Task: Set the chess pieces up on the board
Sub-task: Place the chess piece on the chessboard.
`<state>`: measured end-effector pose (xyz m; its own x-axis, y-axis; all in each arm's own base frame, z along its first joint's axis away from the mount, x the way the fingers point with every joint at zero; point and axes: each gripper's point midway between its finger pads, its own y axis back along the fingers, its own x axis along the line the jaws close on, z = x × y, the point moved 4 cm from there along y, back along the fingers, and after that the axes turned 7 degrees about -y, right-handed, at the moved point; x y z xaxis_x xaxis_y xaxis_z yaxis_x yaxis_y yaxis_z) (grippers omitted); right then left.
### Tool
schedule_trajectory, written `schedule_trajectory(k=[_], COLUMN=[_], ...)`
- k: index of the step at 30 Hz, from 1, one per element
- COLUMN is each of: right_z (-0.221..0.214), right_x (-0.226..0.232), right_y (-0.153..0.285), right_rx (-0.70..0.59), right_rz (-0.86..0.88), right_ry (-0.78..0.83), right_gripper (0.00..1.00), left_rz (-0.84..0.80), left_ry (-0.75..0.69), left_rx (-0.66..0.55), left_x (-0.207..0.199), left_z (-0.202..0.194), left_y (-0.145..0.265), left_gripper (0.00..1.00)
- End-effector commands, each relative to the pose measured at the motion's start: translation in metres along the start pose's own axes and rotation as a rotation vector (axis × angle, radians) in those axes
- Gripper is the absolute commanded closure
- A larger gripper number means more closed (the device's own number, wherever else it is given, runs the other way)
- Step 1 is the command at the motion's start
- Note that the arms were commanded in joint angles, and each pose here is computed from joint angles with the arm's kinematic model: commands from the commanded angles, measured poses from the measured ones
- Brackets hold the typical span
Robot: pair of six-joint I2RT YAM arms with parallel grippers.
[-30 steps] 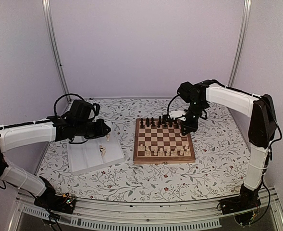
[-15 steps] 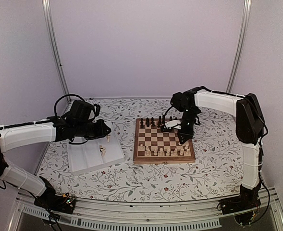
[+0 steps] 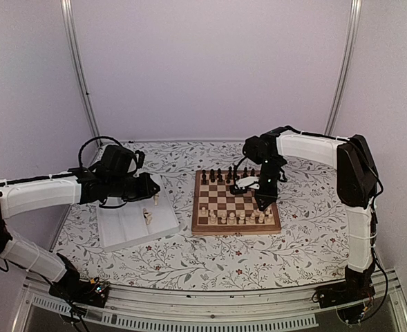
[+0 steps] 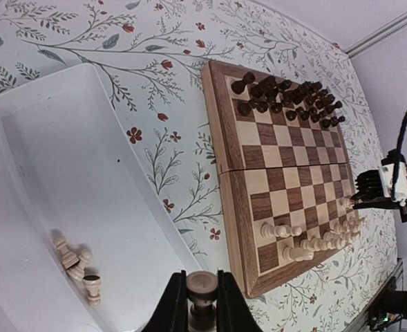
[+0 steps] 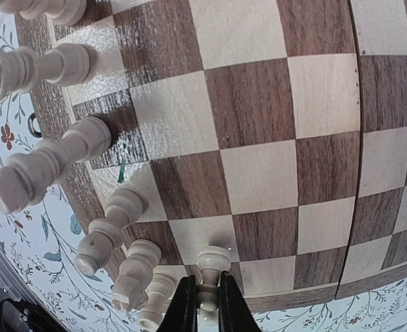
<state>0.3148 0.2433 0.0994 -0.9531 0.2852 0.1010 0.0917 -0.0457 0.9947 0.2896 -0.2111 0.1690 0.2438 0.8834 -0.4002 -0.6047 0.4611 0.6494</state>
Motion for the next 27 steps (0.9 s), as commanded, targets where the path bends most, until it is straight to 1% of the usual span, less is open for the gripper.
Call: schedule_trajectory(k=[1,12,23,27], right_z=[0.003,0.011,0.012,0.011], right_x=[0.001,0.004,0.005,0.006], right_y=[-0.002,-0.005,-0.006,-0.005], right_rx=[0.014,0.004,0.011,0.010], right_rz=[0.012,0.019,0.020,0.023], right_ry=[0.013,0.018,0.018,0.019], right_gripper=[0.93,0.91,0.83,0.83], left_rz=[-0.007,-0.012,-0.013,-0.016], left_ry=[-0.015,-0.014,-0.015,-0.015], left_rx=[0.006,0.013,0.021,0.025], left_x=[0.000,0.000,0.001,0.000], left_z=[-0.002,-0.003,-0.005,-0.006], left_y=[-0.006,-0.008,-0.011,-0.011], left_gripper=[1.00,1.00,1.00,1.00])
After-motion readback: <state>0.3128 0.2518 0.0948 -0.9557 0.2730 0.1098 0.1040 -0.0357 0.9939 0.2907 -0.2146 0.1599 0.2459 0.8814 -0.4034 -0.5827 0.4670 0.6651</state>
